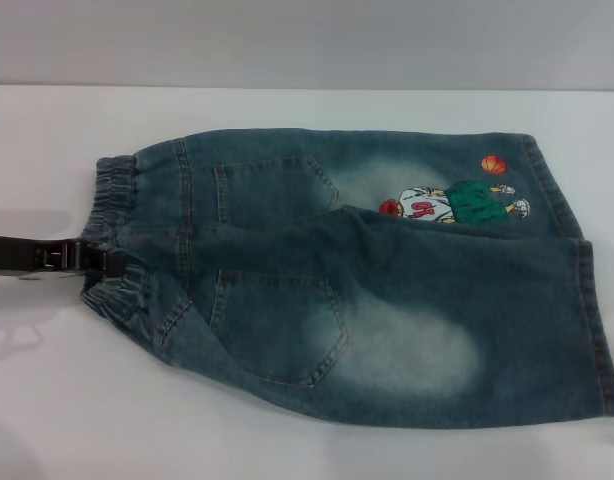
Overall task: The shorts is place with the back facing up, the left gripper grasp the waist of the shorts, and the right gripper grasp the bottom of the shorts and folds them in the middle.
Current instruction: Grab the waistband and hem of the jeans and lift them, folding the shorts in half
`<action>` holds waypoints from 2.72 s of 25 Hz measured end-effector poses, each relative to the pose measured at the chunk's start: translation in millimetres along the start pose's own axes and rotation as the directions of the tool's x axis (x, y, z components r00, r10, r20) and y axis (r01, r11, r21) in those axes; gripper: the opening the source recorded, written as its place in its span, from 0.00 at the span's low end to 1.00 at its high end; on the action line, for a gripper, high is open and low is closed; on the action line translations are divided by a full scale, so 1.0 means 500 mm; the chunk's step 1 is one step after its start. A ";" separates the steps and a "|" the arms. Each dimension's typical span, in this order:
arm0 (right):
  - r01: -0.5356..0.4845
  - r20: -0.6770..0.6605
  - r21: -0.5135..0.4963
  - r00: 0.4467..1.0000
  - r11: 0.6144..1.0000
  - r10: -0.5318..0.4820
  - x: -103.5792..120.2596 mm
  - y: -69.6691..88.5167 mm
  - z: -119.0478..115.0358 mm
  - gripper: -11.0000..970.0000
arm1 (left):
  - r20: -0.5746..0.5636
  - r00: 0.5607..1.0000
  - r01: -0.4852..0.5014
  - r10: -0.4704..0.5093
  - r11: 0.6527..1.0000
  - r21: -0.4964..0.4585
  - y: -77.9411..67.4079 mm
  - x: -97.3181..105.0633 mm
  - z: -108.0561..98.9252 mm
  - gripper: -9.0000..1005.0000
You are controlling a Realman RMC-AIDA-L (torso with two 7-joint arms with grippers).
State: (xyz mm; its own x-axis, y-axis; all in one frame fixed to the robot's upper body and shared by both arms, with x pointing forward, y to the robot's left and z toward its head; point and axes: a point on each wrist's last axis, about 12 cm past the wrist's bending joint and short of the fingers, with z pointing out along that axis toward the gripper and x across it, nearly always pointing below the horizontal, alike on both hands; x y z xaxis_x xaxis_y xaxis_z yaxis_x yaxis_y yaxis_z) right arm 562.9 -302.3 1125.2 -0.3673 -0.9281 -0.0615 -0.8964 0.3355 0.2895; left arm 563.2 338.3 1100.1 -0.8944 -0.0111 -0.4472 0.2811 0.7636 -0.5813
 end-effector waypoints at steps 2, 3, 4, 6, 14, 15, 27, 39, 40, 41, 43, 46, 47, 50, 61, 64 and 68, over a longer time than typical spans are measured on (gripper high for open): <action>0.006 0.006 0.010 1.000 1.000 -0.006 -0.007 -0.001 0.002 0.49 | 0.000 1.000 0.000 0.000 1.000 0.000 0.000 0.000 0.000 0.05; 0.006 0.006 0.010 1.000 1.000 -0.006 -0.007 -0.001 0.002 0.49 | 0.000 1.000 0.000 0.000 1.000 0.000 0.000 0.000 0.000 0.05; 0.009 0.008 0.014 1.000 1.000 -0.009 -0.009 -0.002 0.002 0.49 | 0.000 1.000 0.000 0.000 1.000 0.000 0.000 0.000 0.000 0.05; 0.014 0.010 0.017 1.000 1.000 -0.014 -0.015 -0.003 0.003 0.49 | 0.000 1.000 0.001 -0.001 1.000 0.001 0.000 0.000 0.000 0.05; 0.030 0.017 0.018 0.999 0.999 -0.031 -0.032 0.001 0.011 0.49 | -0.002 1.000 0.001 -0.001 1.000 0.003 -0.001 0.001 0.000 0.05; 0.033 0.018 0.017 0.999 0.999 -0.033 -0.034 0.002 0.012 0.49 | -0.002 1.000 0.001 -0.001 1.000 0.004 -0.001 0.001 0.000 0.05; 0.061 0.046 0.040 0.997 0.997 -0.063 -0.056 0.006 0.007 0.49 | -0.011 1.000 0.002 -0.002 1.000 0.006 0.000 0.007 0.002 0.05; 0.095 0.051 0.023 0.994 0.995 -0.096 -0.077 0.019 0.010 0.44 | -0.016 1.000 0.011 -0.010 1.000 0.015 0.002 0.016 0.004 0.05; 0.096 0.050 0.021 0.994 0.995 -0.097 -0.077 0.019 0.010 0.44 | -0.016 1.000 0.011 -0.011 1.000 0.014 0.002 0.016 0.003 0.05; 0.096 0.050 0.021 0.994 0.995 -0.097 -0.077 0.019 0.010 0.43 | -0.016 1.000 0.011 -0.011 1.000 0.014 0.003 0.016 0.003 0.05; 0.097 0.051 0.019 0.994 0.995 -0.098 -0.077 0.020 0.011 0.43 | -0.016 1.000 0.012 -0.012 1.000 0.014 0.003 0.016 0.002 0.05; 0.097 0.050 0.014 0.994 0.995 -0.097 -0.076 0.021 0.011 0.41 | -0.016 1.000 0.012 -0.012 1.000 0.013 0.003 0.016 0.002 0.05; 0.096 0.050 0.012 0.994 0.995 -0.097 -0.075 0.021 0.012 0.41 | -0.016 1.000 0.012 -0.011 1.000 0.013 0.003 0.016 0.002 0.05; 0.097 0.049 0.011 0.994 0.995 -0.098 -0.074 0.022 0.013 0.40 | -0.016 1.000 0.009 -0.008 1.000 0.014 0.002 0.014 0.002 0.05; 0.111 0.058 0.015 0.992 0.994 -0.112 -0.068 0.020 0.016 0.01 | -0.016 1.000 0.009 -0.009 1.000 0.018 0.000 0.015 0.005 0.05; 0.117 0.076 0.013 0.990 0.993 -0.118 -0.067 0.021 0.017 0.01 | -0.005 1.000 0.016 -0.015 1.000 0.025 0.000 0.014 0.005 0.05; 0.142 0.195 0.012 0.971 0.990 -0.141 -0.065 0.022 0.012 0.01 | 0.060 0.998 0.026 -0.030 0.998 0.065 -0.002 0.011 -0.002 0.05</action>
State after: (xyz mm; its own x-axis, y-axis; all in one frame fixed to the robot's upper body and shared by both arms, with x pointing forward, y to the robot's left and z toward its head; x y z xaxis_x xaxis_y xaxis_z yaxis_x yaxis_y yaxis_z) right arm 563.2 -267.6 1124.6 -0.2779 -0.9169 -0.2865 -0.9423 0.2024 0.2665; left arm 557.7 338.2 1099.0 -0.8799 -0.0732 -0.4696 0.2795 0.7194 -0.6359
